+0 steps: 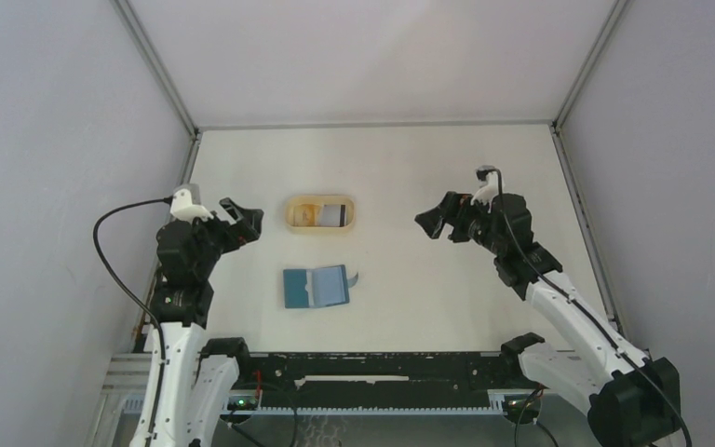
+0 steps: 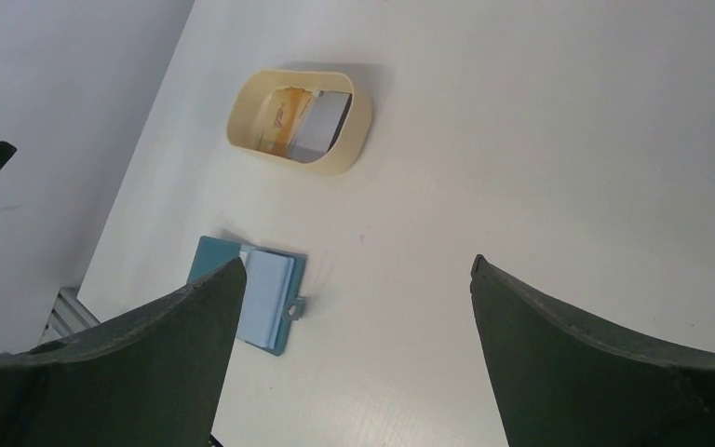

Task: Take the credit cards out of the card holder

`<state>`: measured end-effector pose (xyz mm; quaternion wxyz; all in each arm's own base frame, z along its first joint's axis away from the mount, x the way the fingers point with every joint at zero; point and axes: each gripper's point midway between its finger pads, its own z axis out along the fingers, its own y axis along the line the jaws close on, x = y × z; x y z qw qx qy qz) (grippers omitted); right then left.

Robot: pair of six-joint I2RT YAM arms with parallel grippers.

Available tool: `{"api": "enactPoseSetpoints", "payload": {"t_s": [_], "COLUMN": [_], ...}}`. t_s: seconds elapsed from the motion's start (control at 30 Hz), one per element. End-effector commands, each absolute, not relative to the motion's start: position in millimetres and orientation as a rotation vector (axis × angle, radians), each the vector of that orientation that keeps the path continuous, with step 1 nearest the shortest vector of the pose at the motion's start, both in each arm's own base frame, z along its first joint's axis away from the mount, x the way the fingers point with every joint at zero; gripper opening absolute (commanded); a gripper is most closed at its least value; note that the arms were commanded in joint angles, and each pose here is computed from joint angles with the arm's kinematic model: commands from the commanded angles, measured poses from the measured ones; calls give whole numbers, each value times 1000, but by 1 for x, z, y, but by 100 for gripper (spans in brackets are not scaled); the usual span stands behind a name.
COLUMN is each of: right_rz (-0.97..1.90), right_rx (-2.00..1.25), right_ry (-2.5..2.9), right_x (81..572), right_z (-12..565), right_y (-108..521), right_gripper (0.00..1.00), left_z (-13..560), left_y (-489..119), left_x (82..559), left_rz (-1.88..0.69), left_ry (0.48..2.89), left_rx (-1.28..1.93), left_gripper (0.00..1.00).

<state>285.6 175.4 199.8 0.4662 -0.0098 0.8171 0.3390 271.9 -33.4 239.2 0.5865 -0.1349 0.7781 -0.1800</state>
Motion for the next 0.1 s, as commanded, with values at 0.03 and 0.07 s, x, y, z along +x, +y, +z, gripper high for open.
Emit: {"api": "enactPoseSetpoints", "payload": {"t_s": [0.03, 0.07], "right_rz": [793, 783], "right_rx": [-22, -3], "right_ry": [1914, 1912], "right_x": [288, 289], "right_z": [221, 222], "right_y": [167, 164], "right_gripper": [100, 100], "left_z": [246, 246], "left_y": [-33, -33], "left_x": [272, 272], "left_rz": [-422, -420], "left_ry": [1769, 1768], "left_rx": [-283, -284], "left_gripper": [100, 100]}}
